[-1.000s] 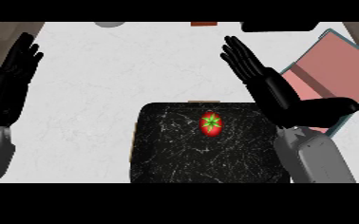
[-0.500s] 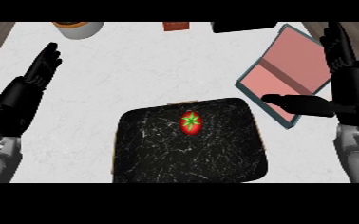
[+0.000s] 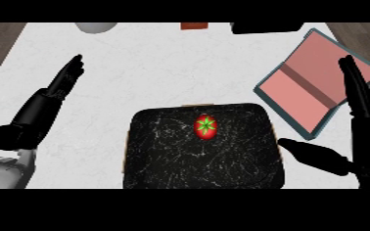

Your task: Pick the tomato from the tray and place it in the cardboard box

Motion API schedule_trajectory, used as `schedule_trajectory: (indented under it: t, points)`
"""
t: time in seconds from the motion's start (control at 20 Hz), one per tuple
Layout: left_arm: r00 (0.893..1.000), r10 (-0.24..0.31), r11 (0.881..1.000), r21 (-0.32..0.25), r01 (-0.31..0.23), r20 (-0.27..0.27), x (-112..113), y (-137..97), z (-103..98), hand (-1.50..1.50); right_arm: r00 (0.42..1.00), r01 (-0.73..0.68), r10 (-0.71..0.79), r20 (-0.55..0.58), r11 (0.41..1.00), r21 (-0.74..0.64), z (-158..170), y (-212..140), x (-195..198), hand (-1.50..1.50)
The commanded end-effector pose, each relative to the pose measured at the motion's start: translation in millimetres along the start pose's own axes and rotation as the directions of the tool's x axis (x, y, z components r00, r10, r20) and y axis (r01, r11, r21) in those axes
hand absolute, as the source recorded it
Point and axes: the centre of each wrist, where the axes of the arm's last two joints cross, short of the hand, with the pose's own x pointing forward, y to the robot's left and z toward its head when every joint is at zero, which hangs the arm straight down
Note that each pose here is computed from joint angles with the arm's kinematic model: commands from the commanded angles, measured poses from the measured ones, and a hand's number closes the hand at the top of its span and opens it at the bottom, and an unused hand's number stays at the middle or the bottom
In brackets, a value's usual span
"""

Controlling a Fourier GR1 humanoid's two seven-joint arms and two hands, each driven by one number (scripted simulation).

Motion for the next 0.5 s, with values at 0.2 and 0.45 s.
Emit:
schedule_trajectory:
  t: [0.2,0.45]
  points:
    - [0.998,-0.001,0.998,-0.063,0.005,0.057,1.2,-7.0,-11.6,0.00,0.935,-0.298,0.338,-0.112,0.916,0.270,30.9,22.2,44.6,-1.50]
    - [0.998,0.021,0.997,-0.074,-0.017,0.056,-0.4,-30.4,-17.2,0.00,0.890,-0.369,0.445,-0.100,0.832,0.415,32.4,34.0,90.3,-1.50]
